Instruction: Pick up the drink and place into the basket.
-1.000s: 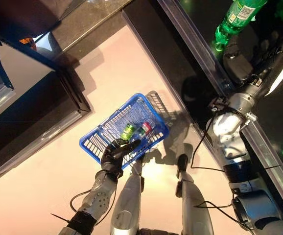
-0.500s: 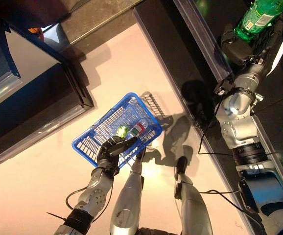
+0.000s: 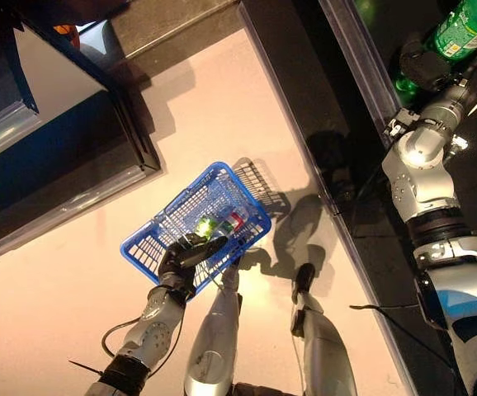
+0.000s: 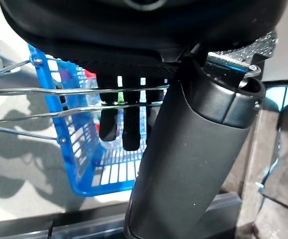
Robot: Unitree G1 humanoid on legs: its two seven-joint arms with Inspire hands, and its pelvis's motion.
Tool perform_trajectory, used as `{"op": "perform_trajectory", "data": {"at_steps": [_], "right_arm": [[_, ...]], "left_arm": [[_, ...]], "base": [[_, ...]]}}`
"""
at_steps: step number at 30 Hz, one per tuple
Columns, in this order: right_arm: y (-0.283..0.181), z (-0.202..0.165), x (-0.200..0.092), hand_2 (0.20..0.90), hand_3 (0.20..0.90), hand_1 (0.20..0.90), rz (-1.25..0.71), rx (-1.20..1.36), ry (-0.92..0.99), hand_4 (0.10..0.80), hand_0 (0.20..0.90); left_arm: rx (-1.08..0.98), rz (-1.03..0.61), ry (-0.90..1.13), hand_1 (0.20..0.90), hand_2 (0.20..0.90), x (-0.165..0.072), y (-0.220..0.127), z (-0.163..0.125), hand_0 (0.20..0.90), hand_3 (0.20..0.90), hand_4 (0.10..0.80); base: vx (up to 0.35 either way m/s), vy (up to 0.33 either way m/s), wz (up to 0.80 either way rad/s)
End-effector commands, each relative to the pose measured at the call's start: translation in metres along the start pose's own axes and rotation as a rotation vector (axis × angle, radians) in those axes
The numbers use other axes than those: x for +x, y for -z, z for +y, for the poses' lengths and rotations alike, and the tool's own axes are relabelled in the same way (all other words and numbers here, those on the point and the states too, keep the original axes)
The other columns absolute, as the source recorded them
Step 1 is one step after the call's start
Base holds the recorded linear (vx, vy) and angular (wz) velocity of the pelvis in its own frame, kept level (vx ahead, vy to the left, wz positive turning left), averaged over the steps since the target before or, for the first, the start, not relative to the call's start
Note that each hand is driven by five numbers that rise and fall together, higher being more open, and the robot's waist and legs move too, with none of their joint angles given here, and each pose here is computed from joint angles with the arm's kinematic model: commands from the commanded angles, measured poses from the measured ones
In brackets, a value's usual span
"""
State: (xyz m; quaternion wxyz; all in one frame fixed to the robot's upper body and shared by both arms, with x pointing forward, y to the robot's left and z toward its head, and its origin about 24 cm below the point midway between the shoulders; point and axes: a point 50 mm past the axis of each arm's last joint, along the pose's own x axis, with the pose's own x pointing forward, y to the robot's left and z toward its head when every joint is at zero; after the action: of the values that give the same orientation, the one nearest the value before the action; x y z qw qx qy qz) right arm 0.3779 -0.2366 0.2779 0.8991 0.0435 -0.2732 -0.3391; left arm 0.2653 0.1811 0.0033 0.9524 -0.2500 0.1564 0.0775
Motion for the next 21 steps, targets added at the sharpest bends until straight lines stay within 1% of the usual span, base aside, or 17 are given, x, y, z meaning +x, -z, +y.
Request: {"op": "perform_trajectory", "data": {"at_steps": [1, 13, 18, 21], "right_arm": [[-0.093, 0.003, 0.027, 0.300, 0.200, 0.300, -0.332, 0.073, -0.033, 0.100, 0.300], [-0.097, 0.002, 0.026, 0.300, 0.200, 0.300, -0.348, 0.104, -0.061, 0.100, 0.300], [-0.096, 0.003, 0.023, 0.300, 0.200, 0.300, -0.365, 0.115, -0.062, 0.100, 0.300], [-0.100, 0.004, 0.016, 0.300, 0.200, 0.300, -0.408, 0.116, -0.070, 0.100, 0.300]], "left_arm": [[0.023, -0.403, 0.283, 0.300, 0.300, -0.021, -0.089, -0.037, 0.300, 0.200, 0.100], [0.038, -0.410, 0.287, 0.300, 0.300, -0.023, -0.093, -0.035, 0.300, 0.200, 0.100], [0.038, -0.418, 0.294, 0.300, 0.300, -0.023, -0.094, -0.034, 0.300, 0.200, 0.100], [0.034, -0.430, 0.303, 0.300, 0.300, -0.023, -0.096, -0.035, 0.300, 0.200, 0.100]], "base": [[-0.008, -0.013, 0.09], [-0.020, 0.000, 0.01], [-0.055, -0.002, 0.00], [-0.068, 0.001, 0.01]]}}
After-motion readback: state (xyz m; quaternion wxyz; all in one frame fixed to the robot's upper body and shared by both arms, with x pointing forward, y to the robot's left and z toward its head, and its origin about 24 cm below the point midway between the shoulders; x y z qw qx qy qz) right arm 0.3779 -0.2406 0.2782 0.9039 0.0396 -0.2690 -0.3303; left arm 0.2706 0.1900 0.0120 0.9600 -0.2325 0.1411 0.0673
